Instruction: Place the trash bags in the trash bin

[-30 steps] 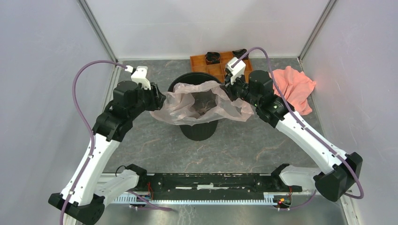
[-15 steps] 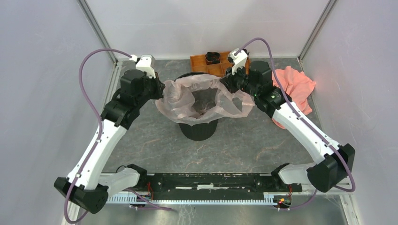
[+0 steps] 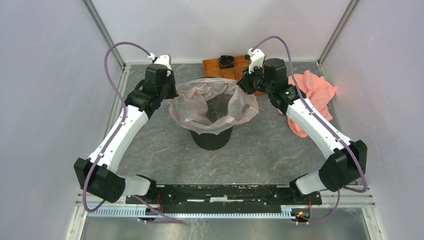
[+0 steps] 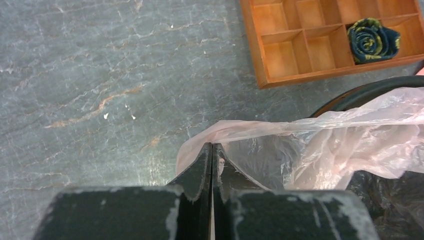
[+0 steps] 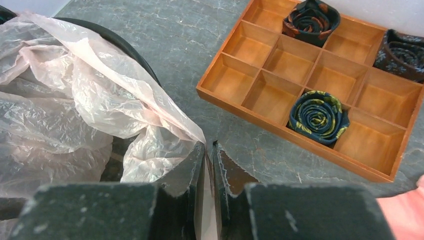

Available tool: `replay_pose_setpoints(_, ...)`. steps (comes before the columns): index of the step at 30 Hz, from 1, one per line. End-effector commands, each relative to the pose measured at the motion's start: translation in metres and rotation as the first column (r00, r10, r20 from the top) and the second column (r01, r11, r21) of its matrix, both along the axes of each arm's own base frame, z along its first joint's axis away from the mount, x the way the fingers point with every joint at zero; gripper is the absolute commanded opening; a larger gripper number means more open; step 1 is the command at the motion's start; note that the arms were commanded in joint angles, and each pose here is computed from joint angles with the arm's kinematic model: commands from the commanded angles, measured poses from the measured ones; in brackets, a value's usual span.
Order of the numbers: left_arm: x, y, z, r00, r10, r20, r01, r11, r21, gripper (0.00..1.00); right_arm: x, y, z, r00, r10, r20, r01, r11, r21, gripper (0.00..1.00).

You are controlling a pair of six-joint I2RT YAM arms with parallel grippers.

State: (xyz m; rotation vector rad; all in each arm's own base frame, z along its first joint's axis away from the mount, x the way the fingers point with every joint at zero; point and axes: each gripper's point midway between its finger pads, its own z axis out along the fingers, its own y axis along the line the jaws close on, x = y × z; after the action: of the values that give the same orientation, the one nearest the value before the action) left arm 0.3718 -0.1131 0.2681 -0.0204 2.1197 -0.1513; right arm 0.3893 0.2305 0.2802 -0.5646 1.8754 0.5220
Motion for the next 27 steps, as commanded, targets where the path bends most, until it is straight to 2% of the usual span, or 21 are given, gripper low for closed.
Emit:
replay_pose_setpoints(1,-0.003,0.010,-0.009,0.998,0.061,-0.009,-0.061,0.997,-0.043,0.02,0.008,0.009,0.020,0.999,0.033,0.027,-0.035,0.998,0.058,0.16)
replay_pose_setpoints(8,-0.020,0.009,-0.049,0.995,0.049,-0.087,-0.055,0.996,-0.073,0.02,0.010,0.019,0.014,0.998,0.065,0.008,-0.065,0.993,0.097,0.16)
replay_pose_setpoints(17,-0.041,0.001,-0.069,0.992,0.012,-0.129,-0.031,0.989,-0.141,0.02,0.007,-0.004,-0.035,0.997,0.014,-0.079,-0.009,0.998,0.054,0.15)
replay_pose_setpoints(21,-0.042,-0.001,-0.049,0.998,-0.002,-0.061,-0.009,0.985,-0.174,0.02,0.003,0.001,-0.017,0.998,0.044,-0.046,-0.039,0.995,0.093,0.15)
replay_pose_setpoints(27,-0.026,0.007,0.014,0.993,0.045,0.109,-0.025,0.984,-0.174,0.02,0.011,0.019,0.015,0.996,0.086,0.007,-0.086,0.976,0.200,0.17)
